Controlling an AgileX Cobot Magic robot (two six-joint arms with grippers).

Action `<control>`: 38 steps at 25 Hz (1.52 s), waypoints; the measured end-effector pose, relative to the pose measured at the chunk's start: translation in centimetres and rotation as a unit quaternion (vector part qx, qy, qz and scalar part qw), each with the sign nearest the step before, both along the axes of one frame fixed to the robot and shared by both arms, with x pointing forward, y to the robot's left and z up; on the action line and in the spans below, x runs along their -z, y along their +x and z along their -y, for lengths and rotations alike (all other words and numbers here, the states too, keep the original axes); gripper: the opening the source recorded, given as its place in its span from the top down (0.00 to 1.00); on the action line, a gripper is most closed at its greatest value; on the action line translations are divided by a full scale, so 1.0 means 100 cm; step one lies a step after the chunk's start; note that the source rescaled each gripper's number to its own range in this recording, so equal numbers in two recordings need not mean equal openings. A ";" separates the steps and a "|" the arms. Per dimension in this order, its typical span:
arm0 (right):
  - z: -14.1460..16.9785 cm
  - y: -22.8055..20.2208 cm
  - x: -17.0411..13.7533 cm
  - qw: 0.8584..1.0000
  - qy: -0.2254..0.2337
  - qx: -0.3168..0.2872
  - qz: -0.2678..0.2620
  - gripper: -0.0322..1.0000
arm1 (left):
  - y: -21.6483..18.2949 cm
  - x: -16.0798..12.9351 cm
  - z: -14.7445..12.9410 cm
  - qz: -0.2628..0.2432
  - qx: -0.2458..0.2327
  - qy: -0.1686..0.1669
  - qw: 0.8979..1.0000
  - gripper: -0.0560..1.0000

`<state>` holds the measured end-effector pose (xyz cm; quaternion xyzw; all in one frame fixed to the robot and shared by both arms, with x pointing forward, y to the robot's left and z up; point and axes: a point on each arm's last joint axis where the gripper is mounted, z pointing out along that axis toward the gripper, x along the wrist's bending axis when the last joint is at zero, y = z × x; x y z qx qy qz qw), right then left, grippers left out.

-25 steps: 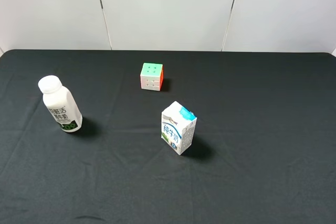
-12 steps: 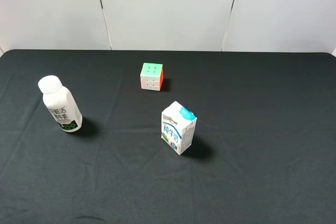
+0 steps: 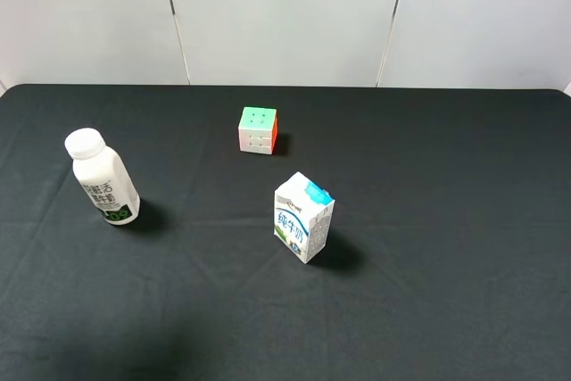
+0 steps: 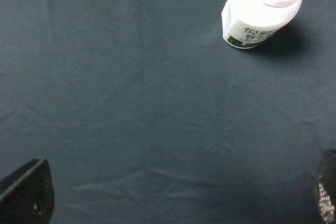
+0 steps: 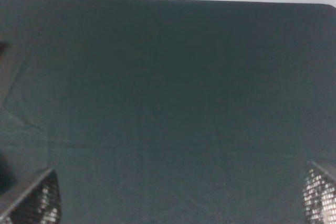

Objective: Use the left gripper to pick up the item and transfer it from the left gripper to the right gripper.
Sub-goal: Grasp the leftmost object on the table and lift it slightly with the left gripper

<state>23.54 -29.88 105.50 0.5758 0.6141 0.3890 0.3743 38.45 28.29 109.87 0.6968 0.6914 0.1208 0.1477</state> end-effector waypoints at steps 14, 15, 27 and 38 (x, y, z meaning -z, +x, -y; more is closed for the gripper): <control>0.000 0.000 0.000 1.000 0.000 0.000 0.000 0.00 | 0.100 0.078 0.050 -0.094 -0.013 -0.041 0.995 0.00; 0.000 0.000 0.000 1.000 0.000 0.000 0.000 0.00 | 0.103 0.084 0.053 -0.100 -0.013 -0.043 0.994 0.00; 0.000 0.000 0.000 1.000 0.000 0.000 0.000 0.00 | 0.131 0.140 0.069 -0.142 -0.035 -0.042 0.988 0.00; 0.000 0.000 0.000 1.000 0.000 0.000 0.000 0.00 | 0.136 0.146 0.067 -0.131 -0.026 -0.024 0.991 0.00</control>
